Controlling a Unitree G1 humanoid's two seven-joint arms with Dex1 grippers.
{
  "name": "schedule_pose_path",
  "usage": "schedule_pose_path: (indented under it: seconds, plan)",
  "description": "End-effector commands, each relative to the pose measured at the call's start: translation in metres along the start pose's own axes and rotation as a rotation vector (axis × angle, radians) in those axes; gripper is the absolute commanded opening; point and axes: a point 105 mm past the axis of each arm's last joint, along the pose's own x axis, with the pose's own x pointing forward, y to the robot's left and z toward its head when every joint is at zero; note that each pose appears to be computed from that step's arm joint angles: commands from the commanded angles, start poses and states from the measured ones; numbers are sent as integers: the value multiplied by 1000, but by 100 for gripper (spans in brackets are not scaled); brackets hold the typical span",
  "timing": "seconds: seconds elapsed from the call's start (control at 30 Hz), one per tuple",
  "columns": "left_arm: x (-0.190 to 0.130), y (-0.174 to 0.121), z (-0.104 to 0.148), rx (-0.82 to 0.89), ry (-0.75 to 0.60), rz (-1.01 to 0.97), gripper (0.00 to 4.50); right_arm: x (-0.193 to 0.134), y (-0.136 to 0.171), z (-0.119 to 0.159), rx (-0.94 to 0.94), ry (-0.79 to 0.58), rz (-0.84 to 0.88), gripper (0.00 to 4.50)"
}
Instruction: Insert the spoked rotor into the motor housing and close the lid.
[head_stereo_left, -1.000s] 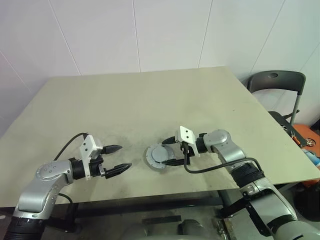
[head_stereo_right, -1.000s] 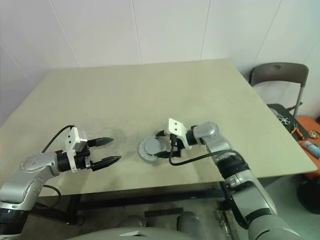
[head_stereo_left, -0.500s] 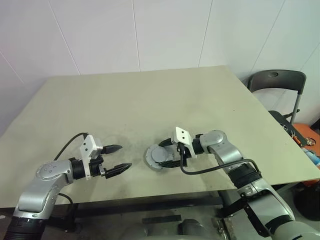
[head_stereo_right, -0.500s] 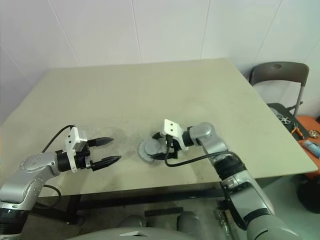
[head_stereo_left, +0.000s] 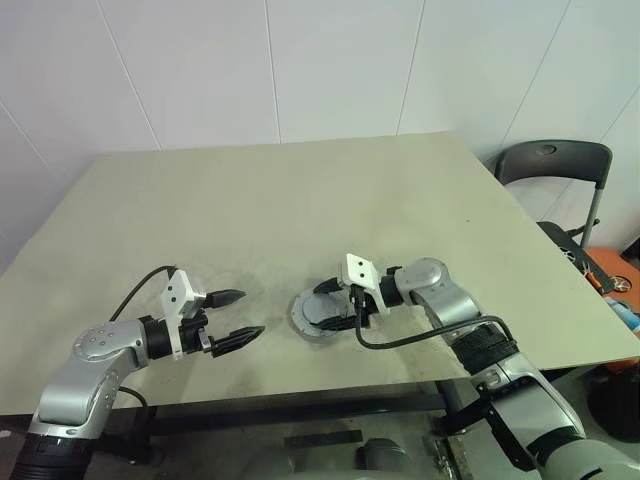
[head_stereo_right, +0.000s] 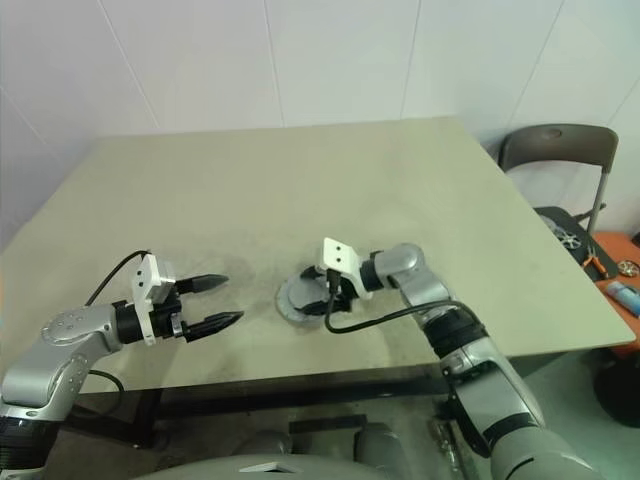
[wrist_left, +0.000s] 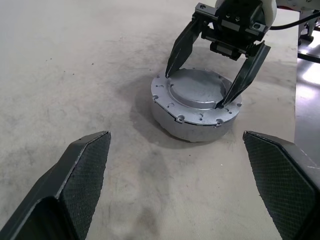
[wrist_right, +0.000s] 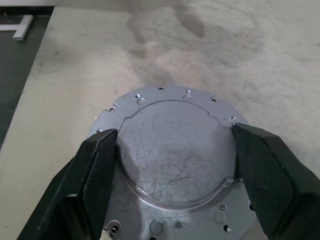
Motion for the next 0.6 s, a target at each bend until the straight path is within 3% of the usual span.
schedule_pose_path:
  seconds: [0.03, 0.33, 0.6]
  plan:
    - [-1, 2, 10, 41, -23, 8, 450, 1, 1, -8, 40, 35, 10, 326]
    - [0, 2, 10, 41, -23, 9, 450, -2, 0, 8, 15, -38, 14, 326]
    - [0, 2, 10, 41, -24, 6, 450, -4, 0, 5, -1, -22, 12, 326]
